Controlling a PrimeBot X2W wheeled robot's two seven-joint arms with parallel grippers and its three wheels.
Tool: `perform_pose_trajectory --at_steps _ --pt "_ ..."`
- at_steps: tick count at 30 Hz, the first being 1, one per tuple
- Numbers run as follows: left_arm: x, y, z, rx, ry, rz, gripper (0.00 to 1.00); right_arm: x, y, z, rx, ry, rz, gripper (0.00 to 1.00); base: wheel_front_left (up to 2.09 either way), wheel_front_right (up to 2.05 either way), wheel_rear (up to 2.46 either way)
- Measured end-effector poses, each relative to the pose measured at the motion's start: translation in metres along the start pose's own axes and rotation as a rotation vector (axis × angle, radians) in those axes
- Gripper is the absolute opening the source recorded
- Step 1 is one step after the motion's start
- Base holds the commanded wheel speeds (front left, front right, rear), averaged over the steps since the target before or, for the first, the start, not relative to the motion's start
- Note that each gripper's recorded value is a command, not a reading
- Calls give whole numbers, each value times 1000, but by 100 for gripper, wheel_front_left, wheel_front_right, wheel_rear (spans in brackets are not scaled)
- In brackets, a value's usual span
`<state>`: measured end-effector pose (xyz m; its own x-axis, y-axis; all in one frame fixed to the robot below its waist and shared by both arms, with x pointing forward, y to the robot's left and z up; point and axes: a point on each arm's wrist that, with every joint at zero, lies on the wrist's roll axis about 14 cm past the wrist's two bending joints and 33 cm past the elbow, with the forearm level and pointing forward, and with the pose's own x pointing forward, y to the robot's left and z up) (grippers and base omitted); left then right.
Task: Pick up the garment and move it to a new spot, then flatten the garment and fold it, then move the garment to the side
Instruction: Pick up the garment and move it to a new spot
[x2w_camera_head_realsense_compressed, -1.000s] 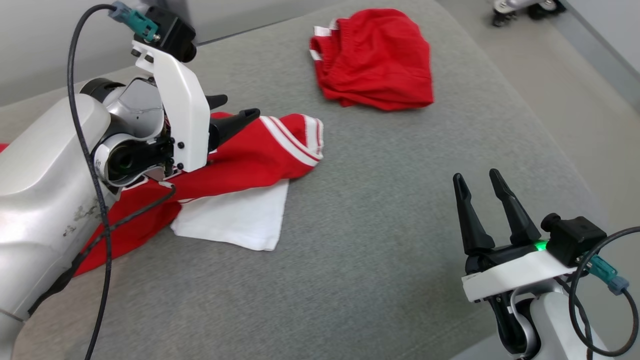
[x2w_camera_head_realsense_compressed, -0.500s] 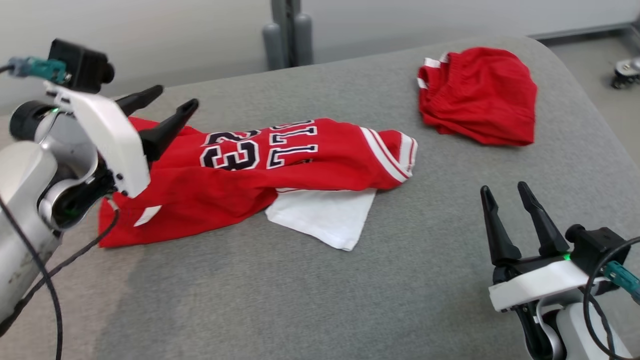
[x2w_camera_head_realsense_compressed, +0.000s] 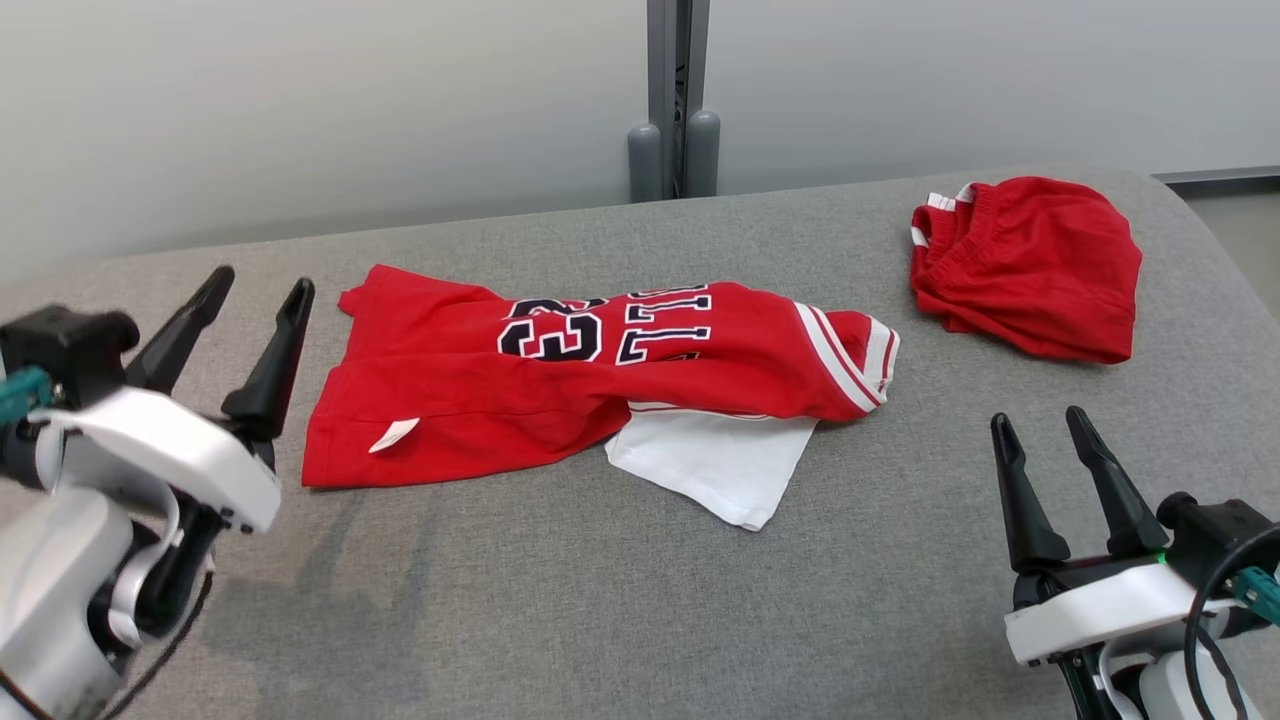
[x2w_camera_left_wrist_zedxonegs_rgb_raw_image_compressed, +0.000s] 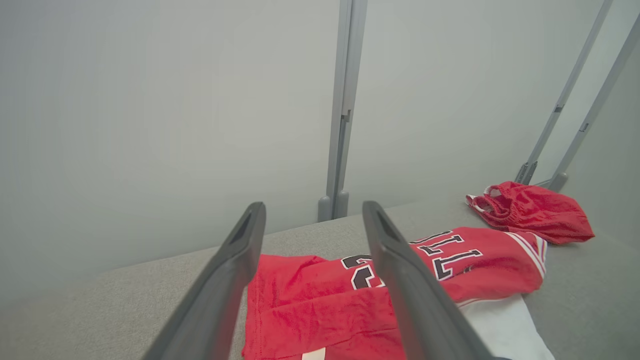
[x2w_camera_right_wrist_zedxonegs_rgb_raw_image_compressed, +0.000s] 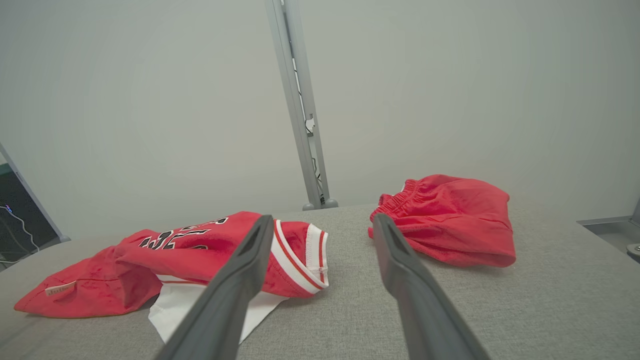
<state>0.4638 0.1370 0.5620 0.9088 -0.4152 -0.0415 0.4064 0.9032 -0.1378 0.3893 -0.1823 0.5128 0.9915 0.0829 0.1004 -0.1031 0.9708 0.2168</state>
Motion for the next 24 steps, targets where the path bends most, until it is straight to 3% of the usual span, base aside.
perform_pose_trajectory --at_steps 12,24 --pt "-58 11 -10 -41 -143 240 100 -11 4 5 -3 -18 2 100 0 0 0" --pt "-104 1 -30 -108 -230 349 100 -26 13 7 -4 -24 22 100 0 0 0"
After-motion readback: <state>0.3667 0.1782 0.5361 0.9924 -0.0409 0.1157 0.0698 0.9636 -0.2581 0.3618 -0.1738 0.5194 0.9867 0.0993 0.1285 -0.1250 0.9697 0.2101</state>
